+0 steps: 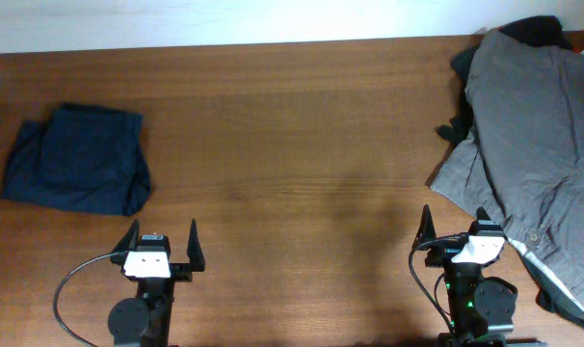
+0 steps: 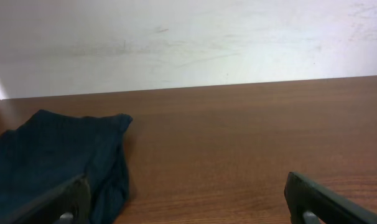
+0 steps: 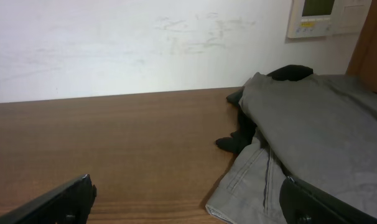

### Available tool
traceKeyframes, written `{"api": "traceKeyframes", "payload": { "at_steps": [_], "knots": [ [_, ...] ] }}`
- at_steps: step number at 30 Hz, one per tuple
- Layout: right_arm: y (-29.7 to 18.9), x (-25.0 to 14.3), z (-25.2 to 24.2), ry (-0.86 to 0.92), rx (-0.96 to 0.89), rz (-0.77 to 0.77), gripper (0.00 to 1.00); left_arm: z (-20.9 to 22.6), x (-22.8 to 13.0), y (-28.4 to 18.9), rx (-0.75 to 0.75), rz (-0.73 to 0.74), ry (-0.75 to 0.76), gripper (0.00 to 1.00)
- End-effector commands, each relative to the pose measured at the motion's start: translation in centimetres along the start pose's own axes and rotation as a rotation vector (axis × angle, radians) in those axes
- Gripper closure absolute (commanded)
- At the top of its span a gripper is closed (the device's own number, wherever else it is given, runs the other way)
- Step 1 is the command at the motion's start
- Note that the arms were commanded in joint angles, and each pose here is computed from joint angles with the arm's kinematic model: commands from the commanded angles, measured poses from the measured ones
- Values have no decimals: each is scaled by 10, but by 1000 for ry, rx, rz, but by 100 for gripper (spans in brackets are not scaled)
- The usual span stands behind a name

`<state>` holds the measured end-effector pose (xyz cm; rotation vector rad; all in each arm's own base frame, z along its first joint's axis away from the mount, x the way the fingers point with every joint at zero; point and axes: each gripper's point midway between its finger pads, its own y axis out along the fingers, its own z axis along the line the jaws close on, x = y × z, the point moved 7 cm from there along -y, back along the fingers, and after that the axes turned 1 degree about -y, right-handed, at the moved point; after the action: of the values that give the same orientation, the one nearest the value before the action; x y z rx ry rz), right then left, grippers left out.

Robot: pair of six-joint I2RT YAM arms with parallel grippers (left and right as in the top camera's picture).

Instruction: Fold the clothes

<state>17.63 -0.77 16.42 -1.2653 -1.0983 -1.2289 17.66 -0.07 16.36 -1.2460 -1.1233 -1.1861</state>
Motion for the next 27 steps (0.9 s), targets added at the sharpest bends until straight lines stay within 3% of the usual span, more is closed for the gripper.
{"api": "traceKeyframes", "payload": {
  "at_steps": [1, 27],
  "knots": [
    [0, -2, -3, 9, -23, 2, 1, -2, -1, 0, -14, -3, -2, 1],
    [0, -2, -3, 9, -23, 2, 1, 1, -1, 0, 11, -1, -2, 1]
  ]
}}
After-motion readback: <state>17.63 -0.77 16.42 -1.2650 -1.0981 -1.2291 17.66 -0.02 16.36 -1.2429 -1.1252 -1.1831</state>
